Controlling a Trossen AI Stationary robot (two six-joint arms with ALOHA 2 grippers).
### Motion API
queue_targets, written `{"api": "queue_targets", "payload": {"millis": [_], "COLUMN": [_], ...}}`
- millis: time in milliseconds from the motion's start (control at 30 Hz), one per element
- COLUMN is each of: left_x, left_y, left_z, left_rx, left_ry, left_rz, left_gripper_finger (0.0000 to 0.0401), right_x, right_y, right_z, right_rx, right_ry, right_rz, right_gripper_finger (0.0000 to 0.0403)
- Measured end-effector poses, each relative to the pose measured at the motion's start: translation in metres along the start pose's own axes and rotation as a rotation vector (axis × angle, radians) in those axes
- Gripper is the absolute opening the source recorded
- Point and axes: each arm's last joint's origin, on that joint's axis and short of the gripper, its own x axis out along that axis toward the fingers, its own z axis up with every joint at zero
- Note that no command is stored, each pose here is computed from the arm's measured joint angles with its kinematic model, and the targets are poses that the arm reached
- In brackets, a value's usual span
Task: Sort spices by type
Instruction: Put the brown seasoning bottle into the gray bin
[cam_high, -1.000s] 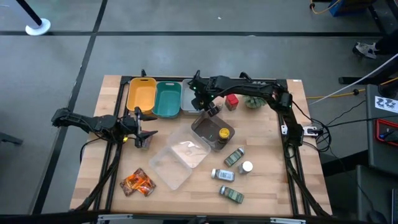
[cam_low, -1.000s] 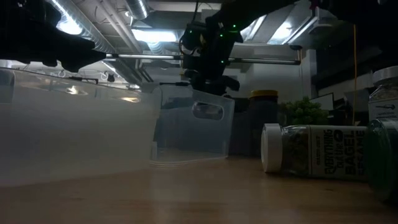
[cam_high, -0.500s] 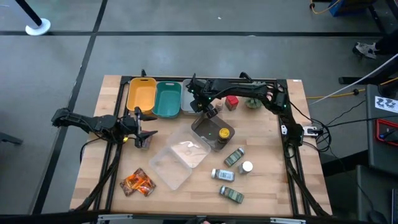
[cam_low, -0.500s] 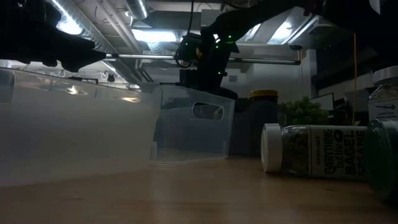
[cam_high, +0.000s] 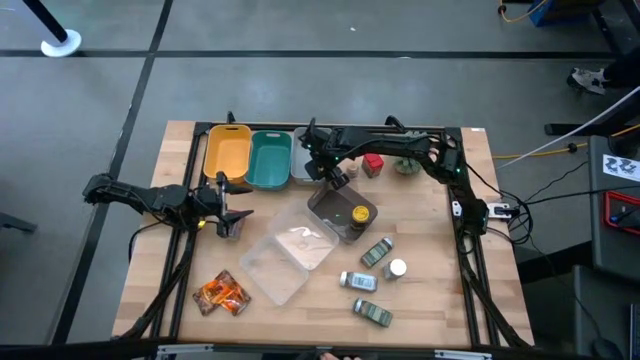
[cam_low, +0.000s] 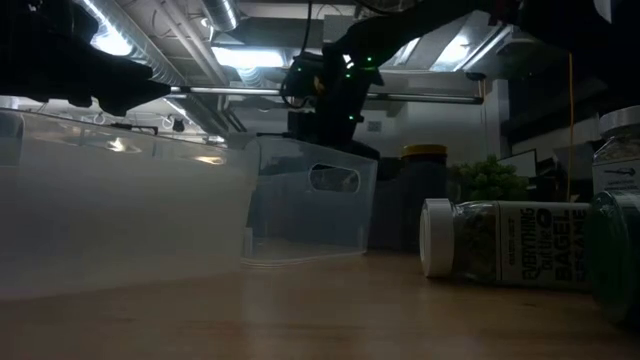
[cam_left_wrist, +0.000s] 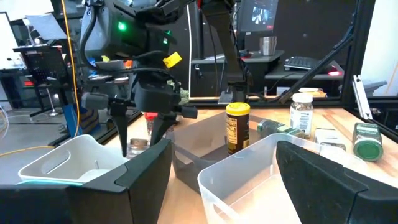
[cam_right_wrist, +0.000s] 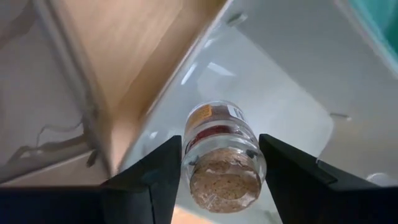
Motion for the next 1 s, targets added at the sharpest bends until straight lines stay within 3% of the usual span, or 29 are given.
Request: {"api": "queue_targets", "payload": {"millis": [233, 1000], "left_x": [0.0000, 0.0000], "left_y": [0.0000, 0.0000], "left_z": [0.0001, 0.0001], "left_rx": [0.000, 0.000], "left_ry": [0.000, 0.000], "left_rz": [0.000, 0.000], "left_gripper_finger": [0.0274, 0.0274], "right_x": [-0.0002, -0.0005], "right_y": [-0.0052, -0.0066], "right_z": [0.0027, 0.0023], "right_rx": [0.005, 0.136], "right_ry": [-0.010, 0.011], "right_rz": [-0.067, -0.097], "right_gripper_finger": [0.0211, 0.0211]}}
